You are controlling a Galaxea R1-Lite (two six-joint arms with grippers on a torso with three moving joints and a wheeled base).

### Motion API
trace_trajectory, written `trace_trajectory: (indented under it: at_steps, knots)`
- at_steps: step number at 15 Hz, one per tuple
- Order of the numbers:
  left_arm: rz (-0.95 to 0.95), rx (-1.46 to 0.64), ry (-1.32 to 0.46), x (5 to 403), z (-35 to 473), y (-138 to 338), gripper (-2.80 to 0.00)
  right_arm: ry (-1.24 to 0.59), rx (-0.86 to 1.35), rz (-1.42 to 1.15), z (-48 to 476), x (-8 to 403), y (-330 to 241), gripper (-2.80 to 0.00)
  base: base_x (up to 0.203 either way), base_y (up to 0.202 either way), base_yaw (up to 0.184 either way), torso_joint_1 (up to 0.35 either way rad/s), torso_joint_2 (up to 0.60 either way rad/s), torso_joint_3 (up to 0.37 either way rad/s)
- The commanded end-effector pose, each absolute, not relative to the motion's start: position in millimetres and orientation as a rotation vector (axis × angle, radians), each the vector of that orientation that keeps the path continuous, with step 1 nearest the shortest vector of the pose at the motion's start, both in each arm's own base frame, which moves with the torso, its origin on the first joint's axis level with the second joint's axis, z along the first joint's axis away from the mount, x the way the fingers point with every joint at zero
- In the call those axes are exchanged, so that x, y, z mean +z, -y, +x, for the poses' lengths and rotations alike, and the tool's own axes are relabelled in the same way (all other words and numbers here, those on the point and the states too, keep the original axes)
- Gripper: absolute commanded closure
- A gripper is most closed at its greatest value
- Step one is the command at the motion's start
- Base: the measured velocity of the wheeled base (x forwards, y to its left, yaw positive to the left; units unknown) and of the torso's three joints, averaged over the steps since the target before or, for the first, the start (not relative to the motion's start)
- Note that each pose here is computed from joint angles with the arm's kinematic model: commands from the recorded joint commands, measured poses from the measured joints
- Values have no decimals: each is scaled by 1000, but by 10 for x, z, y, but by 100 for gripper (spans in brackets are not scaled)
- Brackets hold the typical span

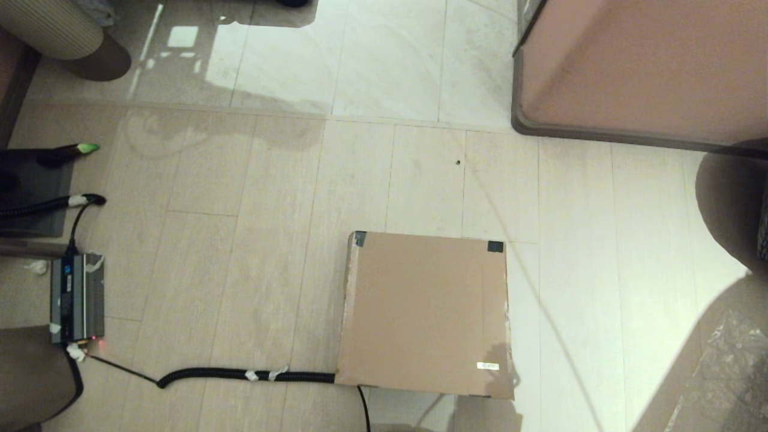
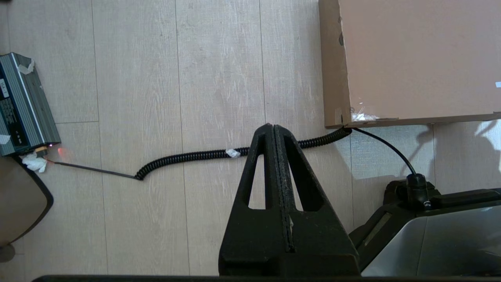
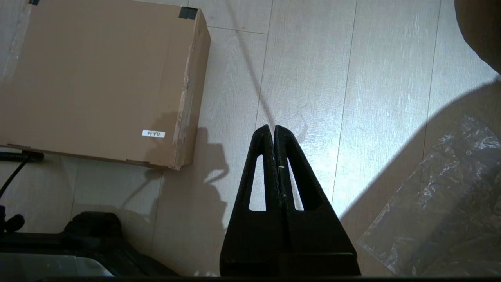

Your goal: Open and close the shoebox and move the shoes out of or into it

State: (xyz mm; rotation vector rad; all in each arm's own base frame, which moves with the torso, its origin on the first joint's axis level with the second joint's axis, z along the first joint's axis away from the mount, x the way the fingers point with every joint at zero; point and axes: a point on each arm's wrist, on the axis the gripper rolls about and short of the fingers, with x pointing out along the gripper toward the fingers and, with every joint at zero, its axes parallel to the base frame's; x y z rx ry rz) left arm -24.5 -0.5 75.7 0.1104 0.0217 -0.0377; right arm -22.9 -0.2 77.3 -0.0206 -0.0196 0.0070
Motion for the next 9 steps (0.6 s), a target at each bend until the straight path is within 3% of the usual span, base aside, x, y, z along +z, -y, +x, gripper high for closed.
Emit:
trace_trajectory:
  at_steps: [1,9]
  knots:
    - [112,-38,-21,759,-243,5,0,6,8,-19,-226,760,2,0,0,0,0,0,0,0]
    - [112,-38,-24,755,-240,5,0,-5,8,-20,-227,751,2,0,0,0,0,0,0,0]
